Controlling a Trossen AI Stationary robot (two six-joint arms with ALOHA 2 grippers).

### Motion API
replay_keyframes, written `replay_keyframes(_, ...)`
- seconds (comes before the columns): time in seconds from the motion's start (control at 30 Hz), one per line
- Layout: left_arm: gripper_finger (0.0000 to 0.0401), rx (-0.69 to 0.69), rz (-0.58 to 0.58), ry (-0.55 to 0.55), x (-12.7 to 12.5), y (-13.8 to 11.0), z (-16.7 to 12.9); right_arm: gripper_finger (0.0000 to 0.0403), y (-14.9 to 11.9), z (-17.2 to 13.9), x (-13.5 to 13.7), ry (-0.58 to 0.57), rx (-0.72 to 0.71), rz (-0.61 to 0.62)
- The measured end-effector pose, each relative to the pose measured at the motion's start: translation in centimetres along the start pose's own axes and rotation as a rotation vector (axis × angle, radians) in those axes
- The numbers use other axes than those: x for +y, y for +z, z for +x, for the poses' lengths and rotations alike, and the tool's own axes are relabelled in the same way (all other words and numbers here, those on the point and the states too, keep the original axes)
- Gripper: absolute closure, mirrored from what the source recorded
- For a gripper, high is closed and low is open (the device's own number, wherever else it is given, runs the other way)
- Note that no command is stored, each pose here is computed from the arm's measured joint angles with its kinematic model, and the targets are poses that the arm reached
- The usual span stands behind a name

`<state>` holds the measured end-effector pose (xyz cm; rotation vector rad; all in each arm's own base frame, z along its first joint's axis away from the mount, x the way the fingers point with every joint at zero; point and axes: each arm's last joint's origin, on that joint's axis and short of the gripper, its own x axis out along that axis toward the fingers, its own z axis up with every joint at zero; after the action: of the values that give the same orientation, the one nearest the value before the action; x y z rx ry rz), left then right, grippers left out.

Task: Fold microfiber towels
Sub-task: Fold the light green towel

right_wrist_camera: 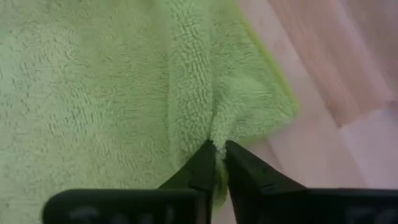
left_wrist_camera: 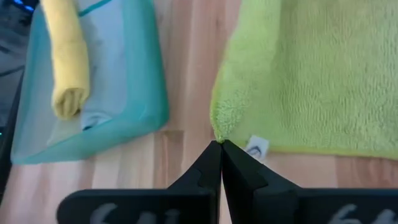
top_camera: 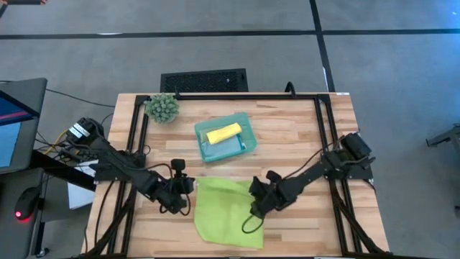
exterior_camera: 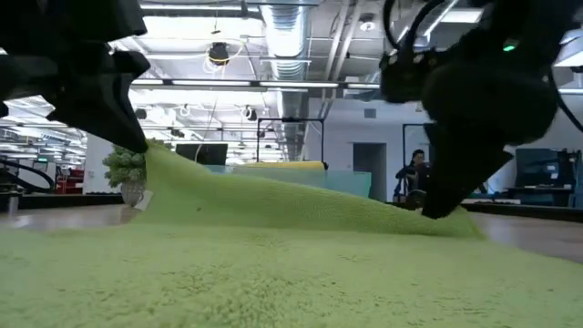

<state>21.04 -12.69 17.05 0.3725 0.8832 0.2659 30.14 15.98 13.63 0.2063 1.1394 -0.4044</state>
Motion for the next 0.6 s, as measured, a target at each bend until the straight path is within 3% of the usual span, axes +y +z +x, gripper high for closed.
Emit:
replay_keyframes(0.13, 0.0401, -0.032, 0.026, -0.098, -0.4, 0.5, 0.1, 0.0311, 1.0, -0.4, -0.9, 0.049, 0.055, -0.045)
replay_keyframes(0.3, 0.0401, -0.122, 0.024, -0.316, -1.5, 1.9, -0.3, 0.0259, 1.5, -3.5, -1.0, 0.114, -0.021, -0.077)
replay_keyframes(0.4, 0.0401, -0.169, 0.008, -0.398, -1.9, 2.4, -0.6, 0.0238, 1.2, -4.4, -1.4, 0.037, -0.078, 0.003)
replay_keyframes(0.5, 0.0401, -0.183, 0.018, -0.408, -2.1, 2.5, -0.8, 0.0230, 1.0, -4.3, -2.2, -0.095, -0.136, 0.128)
replay_keyframes(0.6, 0.0401, -0.189, 0.024, -0.391, -2.1, 2.5, -0.8, 0.0233, 1.4, -2.8, -2.3, -0.120, -0.172, 0.179)
